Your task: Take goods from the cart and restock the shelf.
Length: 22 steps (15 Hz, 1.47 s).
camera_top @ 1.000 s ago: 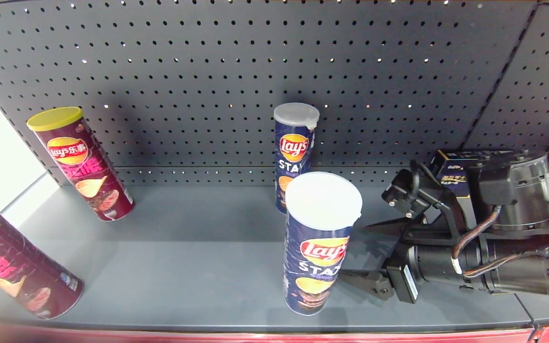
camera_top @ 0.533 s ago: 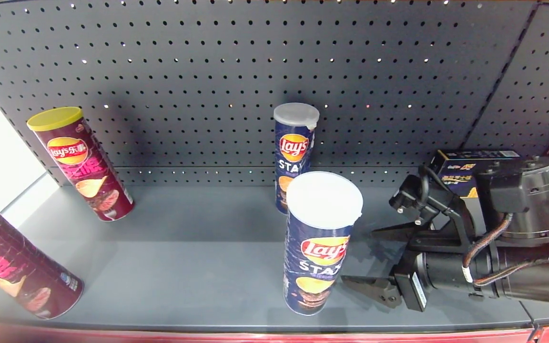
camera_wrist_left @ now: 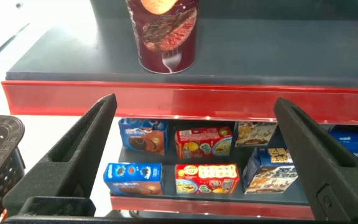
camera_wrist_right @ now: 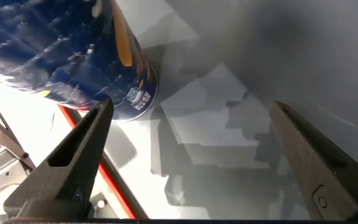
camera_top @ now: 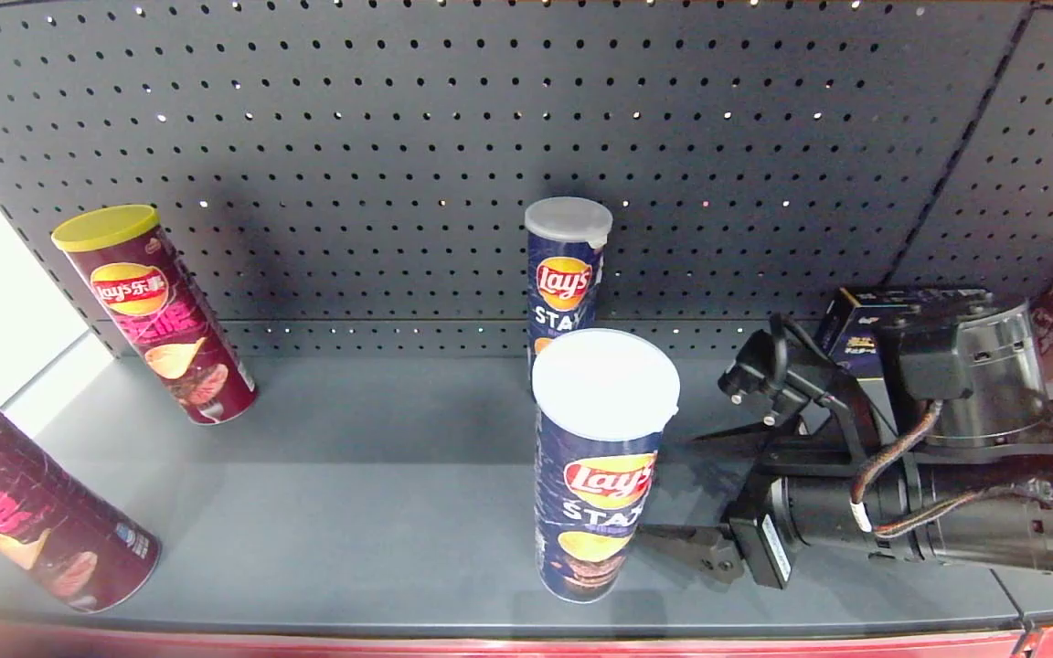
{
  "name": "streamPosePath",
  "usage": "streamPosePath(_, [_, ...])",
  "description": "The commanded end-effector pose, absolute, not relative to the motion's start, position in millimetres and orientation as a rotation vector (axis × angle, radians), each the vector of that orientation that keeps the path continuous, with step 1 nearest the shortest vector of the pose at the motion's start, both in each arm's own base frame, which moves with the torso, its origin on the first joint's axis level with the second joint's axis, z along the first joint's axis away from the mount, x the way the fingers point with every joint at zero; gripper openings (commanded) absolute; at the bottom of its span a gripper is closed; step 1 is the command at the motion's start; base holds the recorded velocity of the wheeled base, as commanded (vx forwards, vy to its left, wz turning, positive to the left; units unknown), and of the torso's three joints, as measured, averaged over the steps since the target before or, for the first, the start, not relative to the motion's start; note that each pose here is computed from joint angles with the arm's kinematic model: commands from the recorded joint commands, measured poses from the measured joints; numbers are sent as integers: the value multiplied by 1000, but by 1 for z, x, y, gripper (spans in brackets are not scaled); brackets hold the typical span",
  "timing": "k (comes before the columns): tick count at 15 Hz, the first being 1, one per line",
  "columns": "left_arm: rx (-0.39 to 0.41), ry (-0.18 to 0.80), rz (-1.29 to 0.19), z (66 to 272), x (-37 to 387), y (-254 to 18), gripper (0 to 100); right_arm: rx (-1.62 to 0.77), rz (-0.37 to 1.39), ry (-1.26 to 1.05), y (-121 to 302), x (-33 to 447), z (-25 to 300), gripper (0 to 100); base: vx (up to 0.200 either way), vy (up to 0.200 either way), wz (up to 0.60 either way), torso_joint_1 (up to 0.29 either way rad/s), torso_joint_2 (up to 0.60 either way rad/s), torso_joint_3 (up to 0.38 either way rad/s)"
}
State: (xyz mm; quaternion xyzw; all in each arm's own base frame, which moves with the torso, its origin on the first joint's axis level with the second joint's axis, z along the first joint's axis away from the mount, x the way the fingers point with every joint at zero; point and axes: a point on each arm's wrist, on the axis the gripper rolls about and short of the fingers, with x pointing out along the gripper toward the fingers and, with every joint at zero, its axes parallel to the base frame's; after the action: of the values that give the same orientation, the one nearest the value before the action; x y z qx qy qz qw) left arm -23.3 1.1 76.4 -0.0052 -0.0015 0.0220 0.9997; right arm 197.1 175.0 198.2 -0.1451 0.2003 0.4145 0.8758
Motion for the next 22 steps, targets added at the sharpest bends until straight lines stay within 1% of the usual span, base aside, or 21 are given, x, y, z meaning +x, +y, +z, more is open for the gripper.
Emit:
streamPosePath(1, [-11, -2, 44, 76, -23, 1, 100, -308, 867, 432, 180, 202, 194, 100, 0, 0, 0, 0, 0, 0])
streamPosePath(7, [-11, -2, 44, 76, -23, 1, 100, -305, 868, 421, 179, 201, 196, 100, 0, 0, 0, 0, 0, 0])
streamPosePath(10, [-11, -2, 44, 76, -23, 1, 100, -295, 854, 403, 168, 193, 201, 100, 0, 0, 0, 0, 0, 0])
streamPosePath(14, [-11, -2, 44, 76, -23, 1, 100, -267, 819, 320, 139, 169, 219, 100, 0, 0, 0, 0, 0, 0])
streamPosePath(16, [-11, -2, 44, 76, -23, 1, 100, -244, 793, 233, 122, 150, 236, 100, 0, 0, 0, 0, 0, 0])
streamPosePath(17, [-11, -2, 44, 76, -23, 1, 100, -224, 760, 161, 109, 136, 250, 100, 0, 0, 0, 0, 0, 0])
streamPosePath(19, [-11, -2, 44, 76, -23, 1, 100, -195, 728, 69, 90, 117, 264, 100, 0, 0, 0, 0, 0, 0])
streamPosePath(22, [-11, -2, 44, 76, -23, 1, 100, -177, 693, 23, 67, 91, 257, 100, 0, 0, 0, 0, 0, 0])
